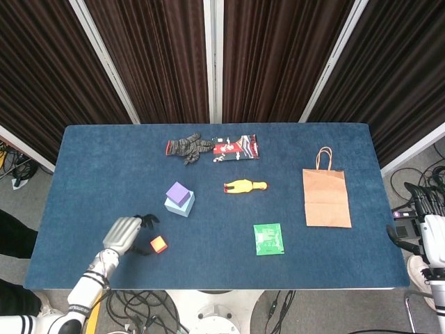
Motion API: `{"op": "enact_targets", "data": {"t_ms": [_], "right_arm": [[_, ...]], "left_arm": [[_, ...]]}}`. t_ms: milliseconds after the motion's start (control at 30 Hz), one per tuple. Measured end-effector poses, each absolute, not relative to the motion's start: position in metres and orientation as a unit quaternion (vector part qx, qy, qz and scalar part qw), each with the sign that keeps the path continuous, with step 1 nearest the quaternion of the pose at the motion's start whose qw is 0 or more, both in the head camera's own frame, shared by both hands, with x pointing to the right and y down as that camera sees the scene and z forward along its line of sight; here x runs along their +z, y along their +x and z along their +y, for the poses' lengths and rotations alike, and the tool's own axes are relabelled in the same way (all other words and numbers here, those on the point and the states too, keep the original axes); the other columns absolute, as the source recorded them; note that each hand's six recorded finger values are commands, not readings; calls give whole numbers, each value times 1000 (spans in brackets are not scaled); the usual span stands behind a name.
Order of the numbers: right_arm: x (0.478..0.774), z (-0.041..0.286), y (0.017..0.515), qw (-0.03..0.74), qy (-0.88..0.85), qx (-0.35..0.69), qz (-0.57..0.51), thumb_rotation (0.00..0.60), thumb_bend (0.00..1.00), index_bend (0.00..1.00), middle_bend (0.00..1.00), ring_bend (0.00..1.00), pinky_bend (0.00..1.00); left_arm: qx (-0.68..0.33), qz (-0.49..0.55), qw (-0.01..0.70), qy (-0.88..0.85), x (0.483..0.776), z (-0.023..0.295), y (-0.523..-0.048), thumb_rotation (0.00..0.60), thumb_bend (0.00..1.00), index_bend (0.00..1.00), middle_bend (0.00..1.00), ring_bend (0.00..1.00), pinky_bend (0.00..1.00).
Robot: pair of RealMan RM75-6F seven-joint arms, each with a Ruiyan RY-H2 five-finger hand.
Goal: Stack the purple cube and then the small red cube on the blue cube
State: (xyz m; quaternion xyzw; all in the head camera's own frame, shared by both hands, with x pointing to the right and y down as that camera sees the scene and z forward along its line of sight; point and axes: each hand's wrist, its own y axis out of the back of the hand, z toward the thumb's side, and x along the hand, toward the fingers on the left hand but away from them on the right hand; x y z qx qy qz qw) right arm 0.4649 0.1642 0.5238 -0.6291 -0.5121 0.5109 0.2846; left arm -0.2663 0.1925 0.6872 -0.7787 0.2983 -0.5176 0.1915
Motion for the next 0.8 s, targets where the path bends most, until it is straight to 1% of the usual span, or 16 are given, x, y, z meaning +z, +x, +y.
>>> {"op": "enact_targets", "data": {"t_ms": [200, 333, 600, 800], "right_arm": [[524, 164, 466, 282, -628, 512, -514, 600, 223, 0, 78, 0, 0], [524, 163, 468, 283, -625, 514, -515, 600, 223, 0, 78, 0, 0], [525, 163, 467, 283, -625, 516, -513, 600, 223, 0, 78, 0, 0], [524, 163, 467, 285, -624, 514, -515, 600, 224, 0, 78, 0, 0]], "left_arm": [[-530, 306, 172, -772, 694, 205, -252, 600, 56, 373, 528, 413, 503], [-536, 314, 157, -768, 698, 207, -246, 600, 57, 373, 529, 413, 502], [-545, 323, 183, -752, 703, 206, -243, 600, 57, 375, 538, 420, 490], [-556, 321, 171, -747, 707, 216, -243, 600, 58, 375, 550, 420, 488]]}}
